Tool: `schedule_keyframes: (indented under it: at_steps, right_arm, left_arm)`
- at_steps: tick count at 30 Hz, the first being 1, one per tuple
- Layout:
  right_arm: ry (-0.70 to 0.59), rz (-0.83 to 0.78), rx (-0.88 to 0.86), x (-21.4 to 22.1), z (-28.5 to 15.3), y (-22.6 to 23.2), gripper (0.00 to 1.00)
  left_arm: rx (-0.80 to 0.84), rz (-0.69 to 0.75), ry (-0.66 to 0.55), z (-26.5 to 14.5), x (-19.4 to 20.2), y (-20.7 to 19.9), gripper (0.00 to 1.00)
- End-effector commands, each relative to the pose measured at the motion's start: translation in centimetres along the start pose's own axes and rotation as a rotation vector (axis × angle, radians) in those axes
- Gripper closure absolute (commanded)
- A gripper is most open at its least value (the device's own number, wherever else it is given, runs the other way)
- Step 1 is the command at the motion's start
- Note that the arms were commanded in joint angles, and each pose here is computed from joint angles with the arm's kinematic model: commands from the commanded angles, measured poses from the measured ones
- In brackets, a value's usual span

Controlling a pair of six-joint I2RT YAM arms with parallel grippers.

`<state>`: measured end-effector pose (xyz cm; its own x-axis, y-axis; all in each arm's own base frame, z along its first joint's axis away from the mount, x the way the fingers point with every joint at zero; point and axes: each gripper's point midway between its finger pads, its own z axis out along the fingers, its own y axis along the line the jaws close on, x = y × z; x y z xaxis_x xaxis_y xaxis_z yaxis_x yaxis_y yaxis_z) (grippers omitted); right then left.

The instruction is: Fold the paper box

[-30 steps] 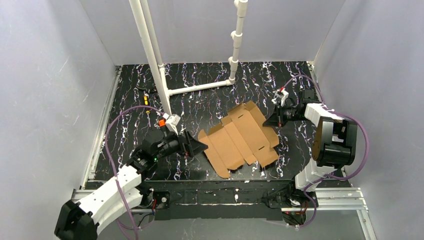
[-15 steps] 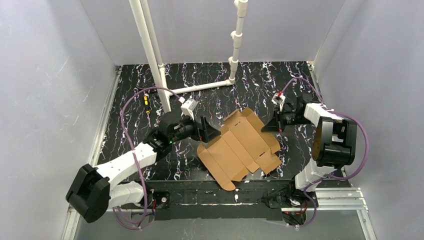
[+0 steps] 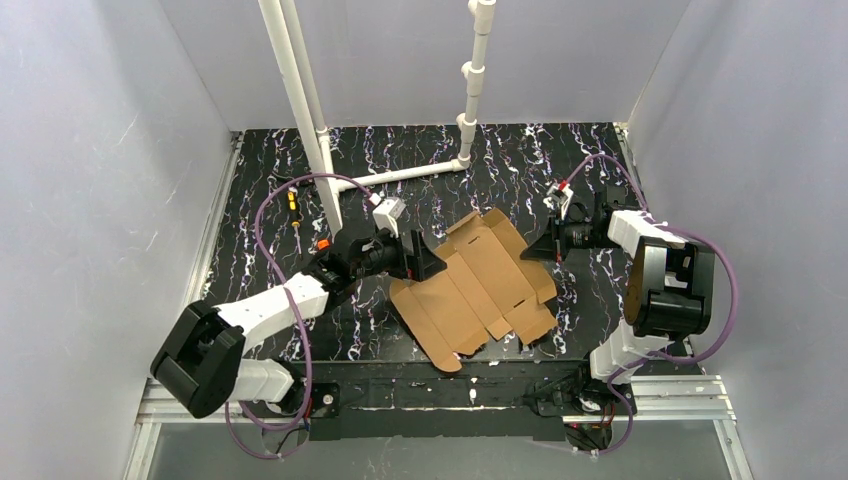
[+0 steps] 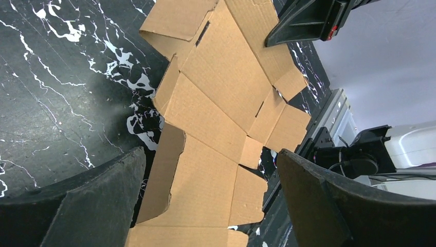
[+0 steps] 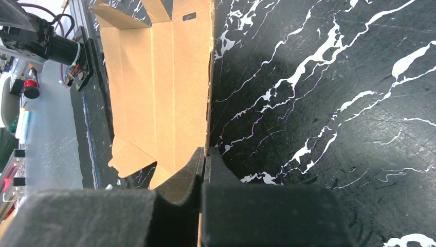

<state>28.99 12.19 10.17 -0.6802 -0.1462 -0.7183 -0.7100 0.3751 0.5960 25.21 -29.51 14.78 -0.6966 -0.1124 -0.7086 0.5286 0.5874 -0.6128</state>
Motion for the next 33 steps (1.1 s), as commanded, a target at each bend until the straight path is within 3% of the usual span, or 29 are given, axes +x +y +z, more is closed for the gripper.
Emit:
schedule_keyframes:
  at_steps: [1, 5, 10, 15, 22, 27, 33]
  right_arm:
    - [-0.049, -0.042, -0.007, -1.6, -0.2, 0.7, 0.99]
    - [-0.052, -0.032, -0.01, -1.6, -0.1, 0.7, 0.99]
    - [-0.056, -0.033, -0.009, -1.7, -0.2, 0.8, 0.99]
    - [-0.066, -0.016, -0.007, -1.8, -0.1, 0.6, 0.99]
    - [-0.097, 0.045, 0.03, -2.1, 0.2, -0.2, 0.99]
    - [-0.165, 0.189, 0.077, -2.4, 0.8, -1.5, 0.99]
    - [-0.168, 0.214, 0.125, -2.3, 0.7, -2.3, 0.99]
  left_arm:
    - [0.027, -0.047, -0.045, 0.2, -2.5, -0.9, 0.03]
    - [0.051, -0.098, -0.028, 0.5, -2.7, -1.5, 0.03]
    - [-0.022, -0.129, -0.099, -1.1, -2.9, 0.0, 0.02]
    - [-0.066, -0.326, -0.153, -4.3, -2.8, 3.3, 0.02]
    - [-0.022, -0.446, -0.115, -6.8, 1.0, 3.5, 0.02]
    - [-0.125, -0.521, -0.171, -7.8, 3.9, 6.3, 0.02]
    - [-0.188, -0.588, -0.144, -7.4, 5.5, 7.8, 0.05]
